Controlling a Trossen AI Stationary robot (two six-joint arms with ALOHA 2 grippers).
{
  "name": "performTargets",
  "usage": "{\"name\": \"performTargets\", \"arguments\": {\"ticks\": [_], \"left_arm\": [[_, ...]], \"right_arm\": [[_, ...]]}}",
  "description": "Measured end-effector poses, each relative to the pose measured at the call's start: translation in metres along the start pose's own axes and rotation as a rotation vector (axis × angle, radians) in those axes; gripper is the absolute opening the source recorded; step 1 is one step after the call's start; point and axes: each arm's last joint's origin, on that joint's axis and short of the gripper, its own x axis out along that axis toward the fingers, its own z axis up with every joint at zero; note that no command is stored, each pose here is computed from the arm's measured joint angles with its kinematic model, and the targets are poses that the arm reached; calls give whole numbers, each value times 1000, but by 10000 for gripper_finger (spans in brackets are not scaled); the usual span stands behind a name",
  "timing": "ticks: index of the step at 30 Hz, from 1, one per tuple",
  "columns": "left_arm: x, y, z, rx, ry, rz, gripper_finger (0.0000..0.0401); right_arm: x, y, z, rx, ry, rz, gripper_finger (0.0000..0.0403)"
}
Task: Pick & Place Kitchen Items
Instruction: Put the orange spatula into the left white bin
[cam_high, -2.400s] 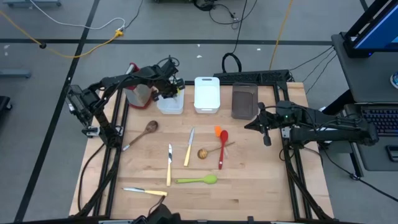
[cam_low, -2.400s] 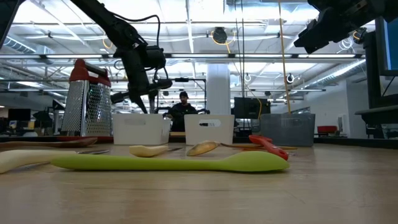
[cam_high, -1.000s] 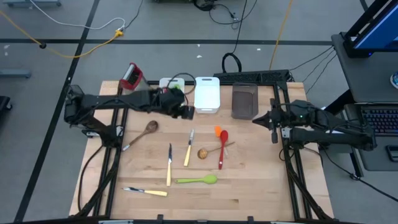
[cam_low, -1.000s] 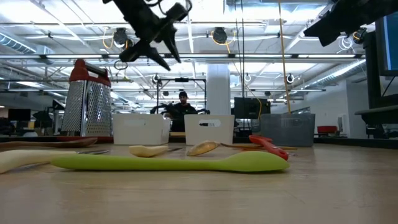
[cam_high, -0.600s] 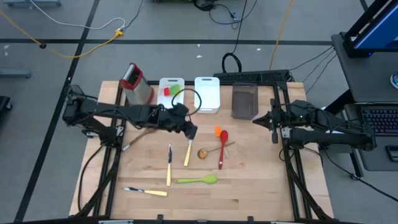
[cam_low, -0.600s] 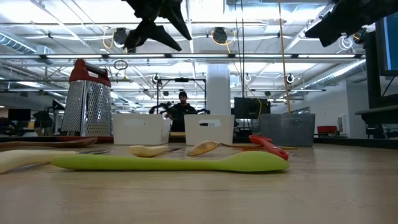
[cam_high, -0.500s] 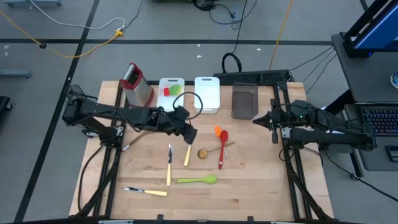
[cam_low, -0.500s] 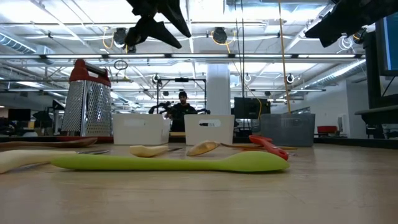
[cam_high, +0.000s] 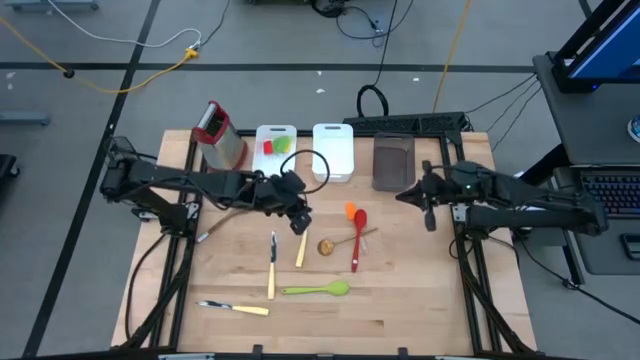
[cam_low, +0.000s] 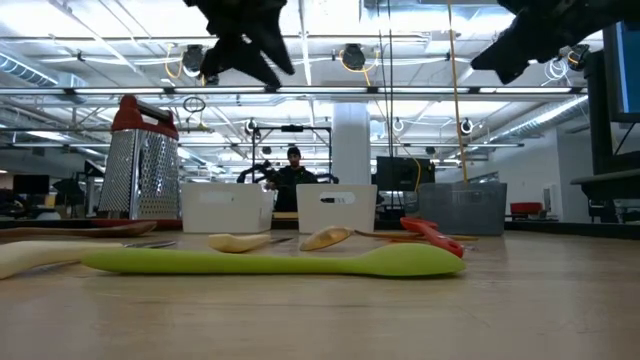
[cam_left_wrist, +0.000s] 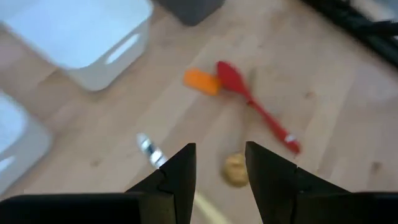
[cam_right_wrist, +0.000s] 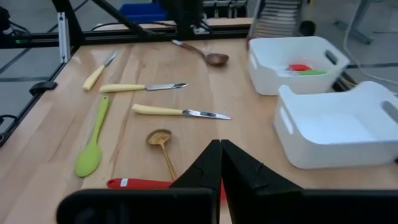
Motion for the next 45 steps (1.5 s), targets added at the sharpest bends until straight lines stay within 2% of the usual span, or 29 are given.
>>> {"name": "performTargets", "arguments": {"ticks": [6,8,11,18,24,27,35,40,45], "left_arm": [[-11,12,-6,46,66,53,141],[-13,13,-5,47,40,32,141],[-18,23,-17,51,46,33,141],[-28,44,-43,3,-66,-97,141],[-31,64,-73,-61,-134,-165,141],[-33,70,-83,-70,-178,-204,141],[-29,87,-107,-114,-197,-222,141],[-27,94,-116,-124,-209,-233,141],[-27,95,-119,-121,-204,-236,141]], "right_arm": [[32,4,3,-9,27,34,4],[42,5,1,-6,50,11,4],[53,7,-4,-15,103,-21,4],[70,9,-11,39,186,-38,4],[95,17,-9,90,219,-16,4],[107,21,-18,94,298,-14,4],[129,27,-28,164,468,-83,4],[138,19,-31,174,492,-200,5],[139,6,-35,176,530,-245,28]]}}
